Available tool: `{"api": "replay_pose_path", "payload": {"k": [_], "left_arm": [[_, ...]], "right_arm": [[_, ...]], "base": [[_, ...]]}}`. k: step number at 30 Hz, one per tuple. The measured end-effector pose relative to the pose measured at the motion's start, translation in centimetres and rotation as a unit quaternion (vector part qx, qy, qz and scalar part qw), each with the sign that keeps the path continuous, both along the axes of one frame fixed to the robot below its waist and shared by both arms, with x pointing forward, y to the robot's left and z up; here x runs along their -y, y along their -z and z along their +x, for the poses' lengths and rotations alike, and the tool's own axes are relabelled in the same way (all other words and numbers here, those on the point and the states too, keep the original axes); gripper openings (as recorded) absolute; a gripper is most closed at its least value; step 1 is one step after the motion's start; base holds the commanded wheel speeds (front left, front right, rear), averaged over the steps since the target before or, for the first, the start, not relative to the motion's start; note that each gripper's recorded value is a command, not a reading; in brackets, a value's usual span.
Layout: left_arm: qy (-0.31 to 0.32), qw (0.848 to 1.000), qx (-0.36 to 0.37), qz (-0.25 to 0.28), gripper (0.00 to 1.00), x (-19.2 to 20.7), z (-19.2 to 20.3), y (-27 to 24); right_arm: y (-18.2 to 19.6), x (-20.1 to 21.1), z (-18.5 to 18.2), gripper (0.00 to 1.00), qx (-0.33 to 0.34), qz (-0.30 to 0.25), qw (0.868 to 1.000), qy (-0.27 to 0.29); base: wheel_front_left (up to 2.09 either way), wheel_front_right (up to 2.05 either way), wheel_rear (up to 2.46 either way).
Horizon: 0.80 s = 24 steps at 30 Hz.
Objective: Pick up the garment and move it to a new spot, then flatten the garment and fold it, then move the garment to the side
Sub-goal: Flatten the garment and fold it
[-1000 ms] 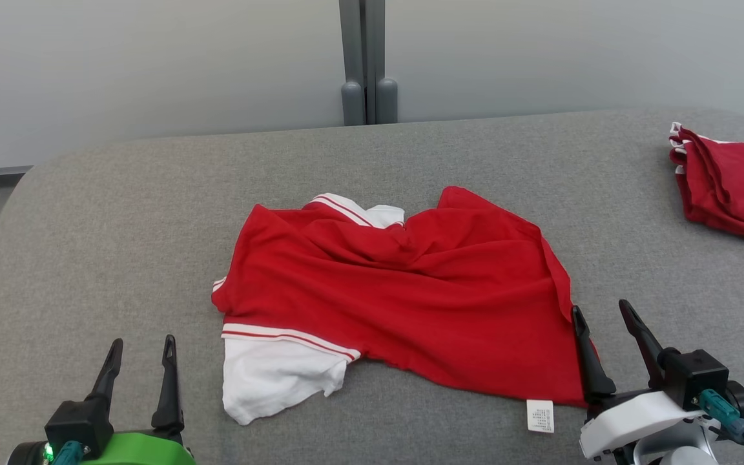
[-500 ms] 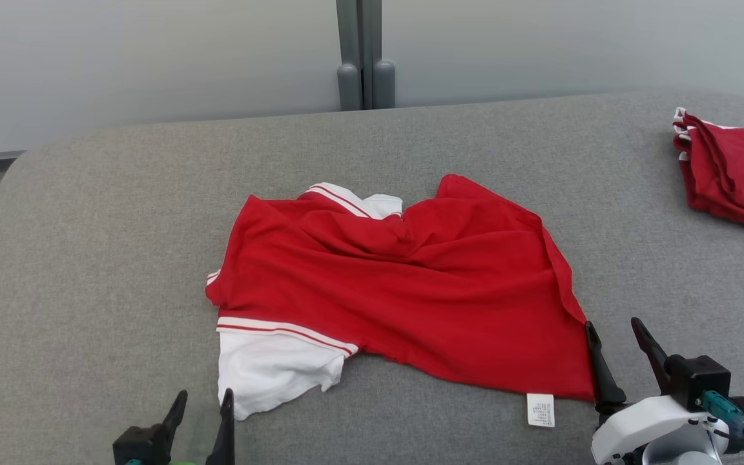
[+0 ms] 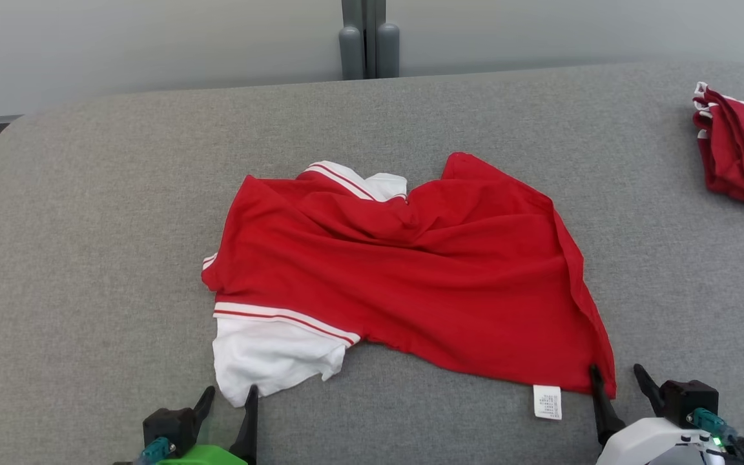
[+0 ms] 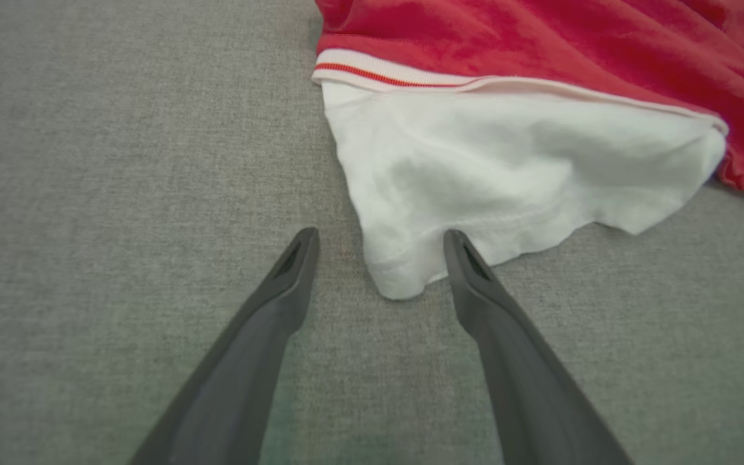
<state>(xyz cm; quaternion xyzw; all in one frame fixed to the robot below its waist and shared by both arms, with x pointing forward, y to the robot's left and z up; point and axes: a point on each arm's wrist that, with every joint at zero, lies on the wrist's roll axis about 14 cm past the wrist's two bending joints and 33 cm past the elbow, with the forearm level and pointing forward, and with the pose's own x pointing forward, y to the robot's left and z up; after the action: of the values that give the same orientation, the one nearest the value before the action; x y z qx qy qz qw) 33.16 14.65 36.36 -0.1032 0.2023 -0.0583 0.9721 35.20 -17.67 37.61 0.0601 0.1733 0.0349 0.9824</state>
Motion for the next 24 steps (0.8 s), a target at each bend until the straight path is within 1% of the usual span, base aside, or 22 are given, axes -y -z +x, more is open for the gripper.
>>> {"api": "replay_pose_path", "payload": {"k": [8, 9, 10, 11, 12, 16, 18, 20, 24], "left_arm": [[0.014, 1.0, 0.0, -0.013, 1.0, 1.4, 1.1, -0.1], [0.016, 1.0, 0.001, -0.016, 0.87, 1.6, 1.2, -0.1], [0.018, 1.0, 0.0, -0.017, 0.36, 1.8, 1.2, -0.1], [0.02, 1.0, -0.001, -0.019, 0.0, 2.0, 1.2, -0.1], [0.022, 1.0, -0.002, -0.021, 0.0, 2.2, 1.1, 0.0], [0.019, 0.999, -0.01, -0.027, 0.0, 2.1, 0.8, 0.4], [0.012, 0.999, -0.003, -0.033, 0.0, 1.8, 1.1, 0.0], [0.005, 0.999, 0.017, -0.039, 0.0, 1.5, 1.8, -1.1], [0.0, 0.995, 0.078, -0.057, 0.0, 1.4, 3.4, -4.7]], "right_arm": [[1.5, -1.1, -0.4, 1.0, -0.026, 0.026, 0.999, 0.001], [1.6, -1.3, -0.4, 0.64, -0.028, 0.031, 0.999, 0.001], [1.7, -1.5, -0.5, 0.35, -0.03, 0.033, 0.999, 0.0], [1.7, -1.7, -0.5, 0.08, -0.031, 0.037, 0.999, -0.001], [1.7, -1.8, -0.5, 0.0, -0.031, 0.042, 0.999, 0.0], [1.7, -2.3, -0.5, 0.0, -0.032, 0.054, 0.998, -0.002], [1.5, -2.4, -0.4, 0.0, -0.03, 0.056, 0.998, -0.004], [1.0, -2.6, -0.2, 0.0, -0.021, 0.06, 0.998, -0.006], [-1.3, -3.0, 1.0, 0.0, 0.018, 0.071, 0.997, -0.01]], "base": [[0.0, 0.0, 0.0], [0.0, 0.0, 0.0], [0.0, 0.0, 0.0], [0.0, 0.0, 0.0], [0.0, 0.0, 0.0], [0.0, 0.0, 0.0], [0.0, 0.0, 0.0], [0.0, 0.0, 0.0], [0.0, 0.0, 0.0]]}}
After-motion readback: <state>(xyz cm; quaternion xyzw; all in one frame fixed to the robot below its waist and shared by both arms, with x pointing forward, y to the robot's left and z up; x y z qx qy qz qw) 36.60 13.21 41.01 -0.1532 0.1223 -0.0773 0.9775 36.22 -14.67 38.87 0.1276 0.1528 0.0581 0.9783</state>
